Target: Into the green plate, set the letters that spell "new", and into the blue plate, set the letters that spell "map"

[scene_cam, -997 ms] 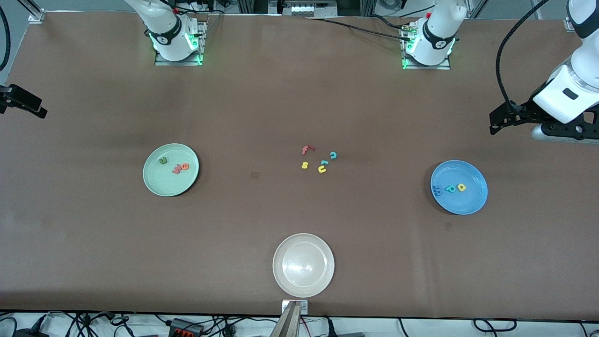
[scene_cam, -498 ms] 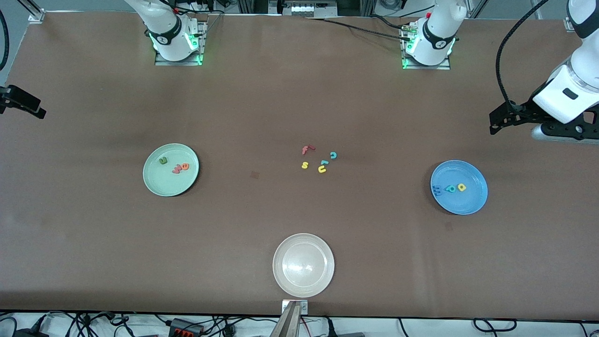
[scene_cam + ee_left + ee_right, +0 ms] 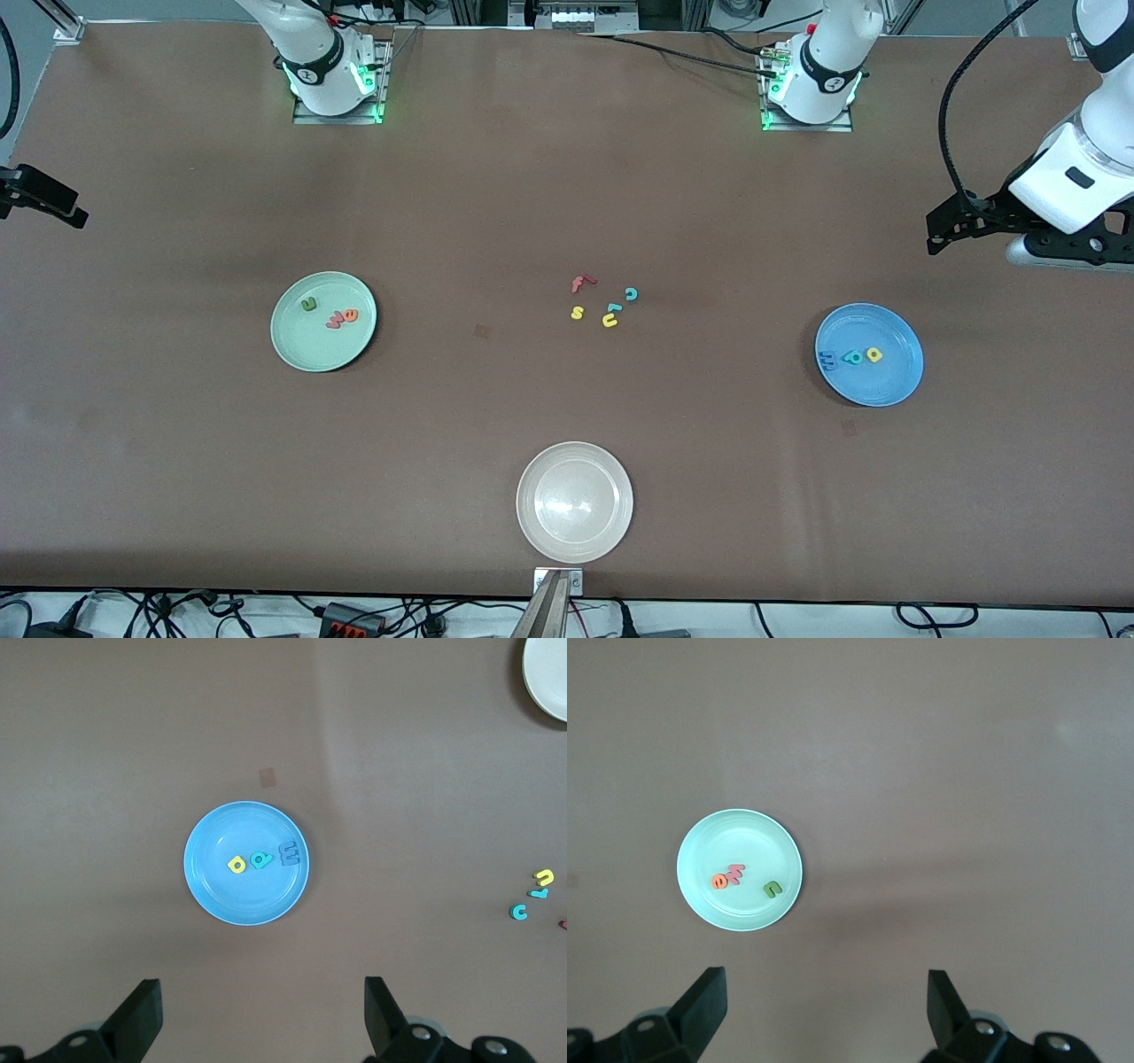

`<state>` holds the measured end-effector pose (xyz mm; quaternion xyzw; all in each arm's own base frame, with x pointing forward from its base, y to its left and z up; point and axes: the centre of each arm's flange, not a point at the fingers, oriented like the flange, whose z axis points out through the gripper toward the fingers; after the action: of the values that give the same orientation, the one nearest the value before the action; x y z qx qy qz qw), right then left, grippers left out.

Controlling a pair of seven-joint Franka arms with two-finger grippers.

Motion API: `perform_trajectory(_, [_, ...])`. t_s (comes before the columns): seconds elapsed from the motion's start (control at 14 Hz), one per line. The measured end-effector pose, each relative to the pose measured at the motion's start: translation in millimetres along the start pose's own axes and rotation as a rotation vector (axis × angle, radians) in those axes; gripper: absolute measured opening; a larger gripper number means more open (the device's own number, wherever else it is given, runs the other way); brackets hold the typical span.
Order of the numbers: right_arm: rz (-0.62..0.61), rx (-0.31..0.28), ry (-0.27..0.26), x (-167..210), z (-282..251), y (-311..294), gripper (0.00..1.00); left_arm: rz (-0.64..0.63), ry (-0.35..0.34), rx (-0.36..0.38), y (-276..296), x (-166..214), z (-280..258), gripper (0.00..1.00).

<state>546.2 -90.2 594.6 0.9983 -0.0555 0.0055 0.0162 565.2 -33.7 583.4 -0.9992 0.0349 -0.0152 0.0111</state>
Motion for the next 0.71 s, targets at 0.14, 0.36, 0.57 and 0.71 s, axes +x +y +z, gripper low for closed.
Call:
perform_trajectory(0.14, [0.0,0.0,-0.002,1.0,1.9,0.0,1.0,0.0,0.0,0.0,0.0,0.0,0.0,1.0])
perform_trajectory(0.36, [0.0,0.0,-0.002,1.2,2.1,-0.1,1.0,0.0,0.0,0.0,0.0,0.0,0.0,1.0])
perform_trajectory(0.57, [0.0,0.0,-0.002,1.2,2.1,-0.1,1.0,0.0,0.0,0.0,0.0,0.0,0.0,1.0])
perform_trajectory(0.71, [0.0,0.0,-0.002,1.2,2.1,-0.1,1.0,0.0,0.0,0.0,0.0,0.0,0.0,1.0])
